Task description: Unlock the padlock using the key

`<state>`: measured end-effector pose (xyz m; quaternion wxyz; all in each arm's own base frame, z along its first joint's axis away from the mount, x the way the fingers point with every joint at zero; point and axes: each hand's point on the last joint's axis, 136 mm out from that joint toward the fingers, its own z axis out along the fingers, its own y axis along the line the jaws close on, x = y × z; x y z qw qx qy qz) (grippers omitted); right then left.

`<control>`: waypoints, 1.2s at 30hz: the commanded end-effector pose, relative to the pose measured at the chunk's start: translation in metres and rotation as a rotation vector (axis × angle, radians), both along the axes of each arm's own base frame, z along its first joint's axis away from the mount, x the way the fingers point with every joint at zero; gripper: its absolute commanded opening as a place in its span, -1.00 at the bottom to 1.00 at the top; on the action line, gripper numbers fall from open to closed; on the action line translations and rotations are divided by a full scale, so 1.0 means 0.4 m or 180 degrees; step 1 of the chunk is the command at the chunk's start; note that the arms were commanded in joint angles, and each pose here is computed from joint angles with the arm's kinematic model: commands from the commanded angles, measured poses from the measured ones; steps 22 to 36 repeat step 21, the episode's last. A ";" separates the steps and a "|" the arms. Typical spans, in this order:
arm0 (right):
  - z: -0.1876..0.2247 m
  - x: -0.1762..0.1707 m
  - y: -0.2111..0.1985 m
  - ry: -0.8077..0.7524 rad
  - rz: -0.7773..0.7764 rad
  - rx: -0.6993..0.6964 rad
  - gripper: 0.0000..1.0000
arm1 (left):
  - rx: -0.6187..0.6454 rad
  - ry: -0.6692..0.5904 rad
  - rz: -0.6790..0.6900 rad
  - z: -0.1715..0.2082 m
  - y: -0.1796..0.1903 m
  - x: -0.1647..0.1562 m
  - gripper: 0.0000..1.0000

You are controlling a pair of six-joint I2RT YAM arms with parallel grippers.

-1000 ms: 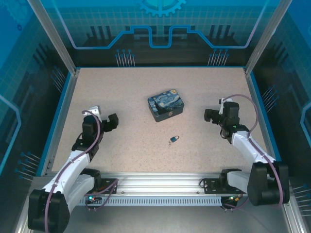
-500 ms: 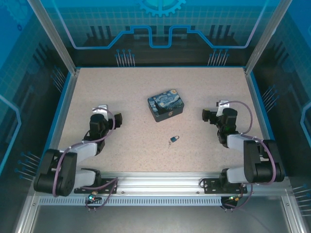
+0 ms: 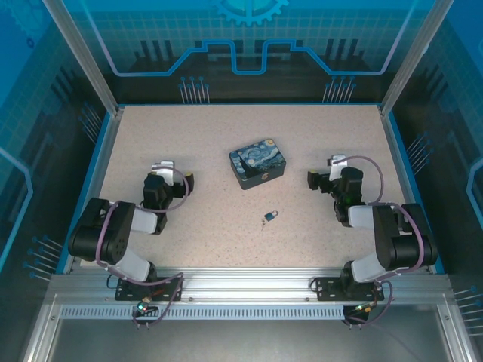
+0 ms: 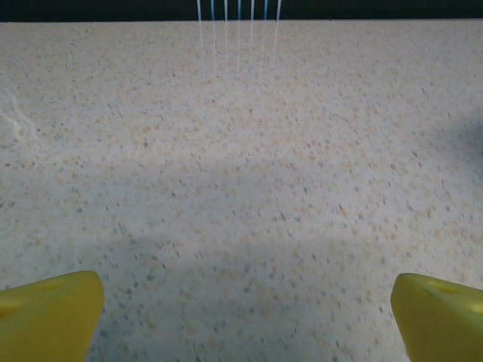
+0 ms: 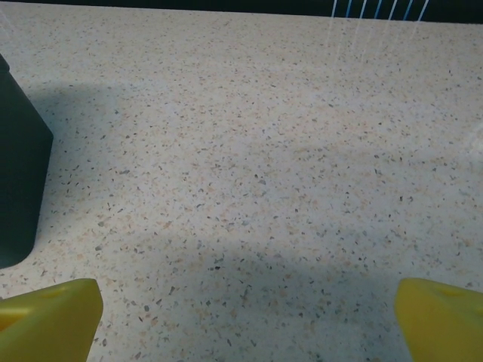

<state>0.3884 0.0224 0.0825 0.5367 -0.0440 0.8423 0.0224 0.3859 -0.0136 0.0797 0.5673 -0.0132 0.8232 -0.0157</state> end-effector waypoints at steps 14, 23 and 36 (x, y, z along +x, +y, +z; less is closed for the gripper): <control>0.029 0.022 0.014 -0.0124 0.0022 -0.0159 1.00 | -0.0184 -0.0081 0.0041 0.036 0.028 0.030 0.98; 0.028 0.022 0.014 -0.0122 0.0023 -0.0160 1.00 | -0.0179 -0.0077 0.0043 0.035 0.029 0.030 0.98; 0.028 0.022 0.014 -0.0122 0.0023 -0.0160 1.00 | -0.0179 -0.0077 0.0043 0.035 0.029 0.030 0.98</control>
